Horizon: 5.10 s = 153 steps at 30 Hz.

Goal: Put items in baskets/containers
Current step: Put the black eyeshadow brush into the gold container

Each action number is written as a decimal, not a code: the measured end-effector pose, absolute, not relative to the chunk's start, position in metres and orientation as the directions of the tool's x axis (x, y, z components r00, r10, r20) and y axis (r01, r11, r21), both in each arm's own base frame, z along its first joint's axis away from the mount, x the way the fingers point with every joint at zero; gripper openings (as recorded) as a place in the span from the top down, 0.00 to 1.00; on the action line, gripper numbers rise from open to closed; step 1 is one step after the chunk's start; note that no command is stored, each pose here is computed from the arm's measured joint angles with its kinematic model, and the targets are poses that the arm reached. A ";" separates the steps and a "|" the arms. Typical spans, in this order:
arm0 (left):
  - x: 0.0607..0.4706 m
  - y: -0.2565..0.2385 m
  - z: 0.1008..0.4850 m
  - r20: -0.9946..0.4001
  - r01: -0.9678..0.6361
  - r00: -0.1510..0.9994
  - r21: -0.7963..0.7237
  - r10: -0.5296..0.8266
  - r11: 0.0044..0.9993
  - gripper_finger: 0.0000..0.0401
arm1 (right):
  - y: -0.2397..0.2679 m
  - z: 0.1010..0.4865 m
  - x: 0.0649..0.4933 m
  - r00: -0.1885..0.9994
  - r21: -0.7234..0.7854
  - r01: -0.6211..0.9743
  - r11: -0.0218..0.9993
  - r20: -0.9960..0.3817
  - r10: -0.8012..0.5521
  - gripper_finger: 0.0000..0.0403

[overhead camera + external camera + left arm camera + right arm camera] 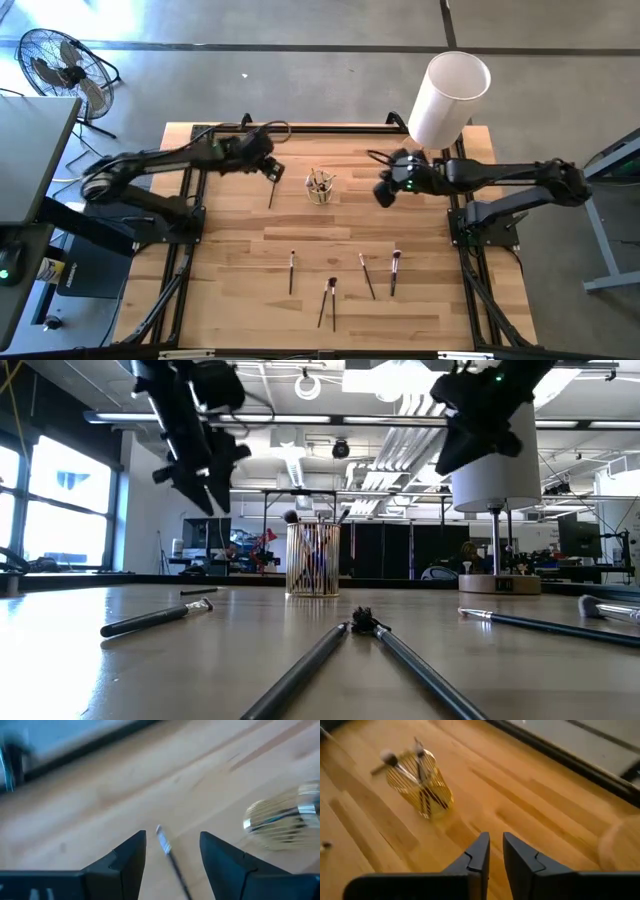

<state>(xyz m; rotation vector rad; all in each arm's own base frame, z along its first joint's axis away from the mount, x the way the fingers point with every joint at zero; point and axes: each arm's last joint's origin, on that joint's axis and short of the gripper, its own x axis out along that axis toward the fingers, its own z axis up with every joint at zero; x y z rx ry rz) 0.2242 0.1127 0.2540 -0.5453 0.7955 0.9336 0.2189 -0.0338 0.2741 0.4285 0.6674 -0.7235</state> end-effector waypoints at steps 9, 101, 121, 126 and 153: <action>0.245 0.177 0.196 -0.953 -0.913 0.271 -0.210 0.137 0.350 0.55 | -0.032 0.276 0.203 0.490 -0.008 0.716 0.698 -0.706 -0.511 0.97; 0.278 0.187 0.143 -0.994 -0.974 0.073 -0.053 0.084 0.220 0.81 | -0.034 0.276 0.202 0.461 -0.161 0.658 0.736 -0.686 -0.562 0.98; 0.280 0.189 0.180 -0.970 -0.952 0.129 -0.062 0.208 0.299 1.00 | -0.034 0.276 0.202 0.460 -0.162 0.660 0.733 -0.684 -0.566 0.98; 0.274 0.183 0.209 -0.939 -0.950 0.173 -0.079 0.297 0.302 1.00 | -0.034 0.276 0.202 0.460 -0.162 0.660 0.733 -0.684 -0.566 0.98; 0.309 0.108 0.315 -0.093 -0.373 0.928 -0.259 0.361 0.891 1.00 | -0.034 0.277 0.202 0.464 -0.152 0.664 0.732 -0.684 -0.563 0.98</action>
